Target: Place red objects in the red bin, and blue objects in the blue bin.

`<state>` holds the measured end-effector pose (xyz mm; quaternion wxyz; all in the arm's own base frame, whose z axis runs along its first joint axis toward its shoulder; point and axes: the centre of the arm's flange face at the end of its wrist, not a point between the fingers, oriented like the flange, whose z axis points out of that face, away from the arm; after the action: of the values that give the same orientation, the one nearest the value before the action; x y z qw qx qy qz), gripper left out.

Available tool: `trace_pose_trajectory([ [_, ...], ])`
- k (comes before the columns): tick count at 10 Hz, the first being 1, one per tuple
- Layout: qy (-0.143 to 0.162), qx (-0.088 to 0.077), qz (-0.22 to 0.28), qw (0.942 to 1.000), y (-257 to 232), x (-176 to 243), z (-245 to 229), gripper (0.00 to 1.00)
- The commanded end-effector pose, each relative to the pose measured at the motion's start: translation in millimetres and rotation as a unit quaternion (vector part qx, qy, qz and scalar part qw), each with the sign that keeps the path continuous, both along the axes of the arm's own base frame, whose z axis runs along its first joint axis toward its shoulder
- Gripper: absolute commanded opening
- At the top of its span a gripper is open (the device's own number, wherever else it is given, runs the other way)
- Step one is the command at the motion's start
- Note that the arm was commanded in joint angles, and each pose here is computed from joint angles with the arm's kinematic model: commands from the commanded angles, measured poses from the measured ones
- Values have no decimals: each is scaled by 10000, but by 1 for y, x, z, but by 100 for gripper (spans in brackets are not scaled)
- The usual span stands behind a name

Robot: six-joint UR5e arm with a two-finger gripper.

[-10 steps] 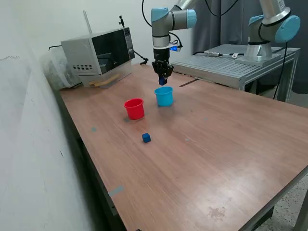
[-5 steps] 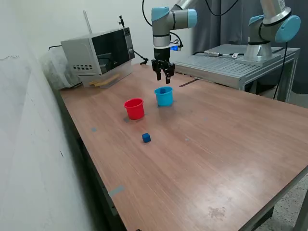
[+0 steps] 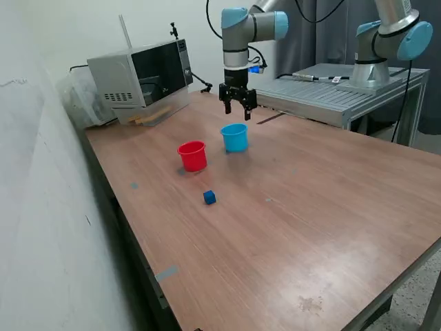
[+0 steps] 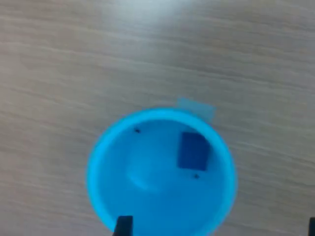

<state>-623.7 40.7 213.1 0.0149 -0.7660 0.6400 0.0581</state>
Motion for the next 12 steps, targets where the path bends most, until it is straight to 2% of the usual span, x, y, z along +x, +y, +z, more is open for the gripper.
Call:
trace_pose_trajectory([
  [1,149,2,668,9977,-87,-10,12,100],
  [2,247,24,829,9963,-107,-20,16,100],
  [3,358,11,841,9958,-120,-46,8,100],
  [6,630,-35,970,9933,-122,-103,2,100],
  [7,761,-283,867,9929,-128,-116,3,100],
  [8,883,-668,242,9936,-133,-126,4,100],
  [9,945,-781,-389,9917,-133,-139,-2,100],
  [10,1025,-818,-1023,9861,-145,-153,-6,100],
  [11,1244,-400,-1993,9712,-149,-165,-4,100],
  [12,1418,-422,-2660,9525,-151,-171,3,100],
])
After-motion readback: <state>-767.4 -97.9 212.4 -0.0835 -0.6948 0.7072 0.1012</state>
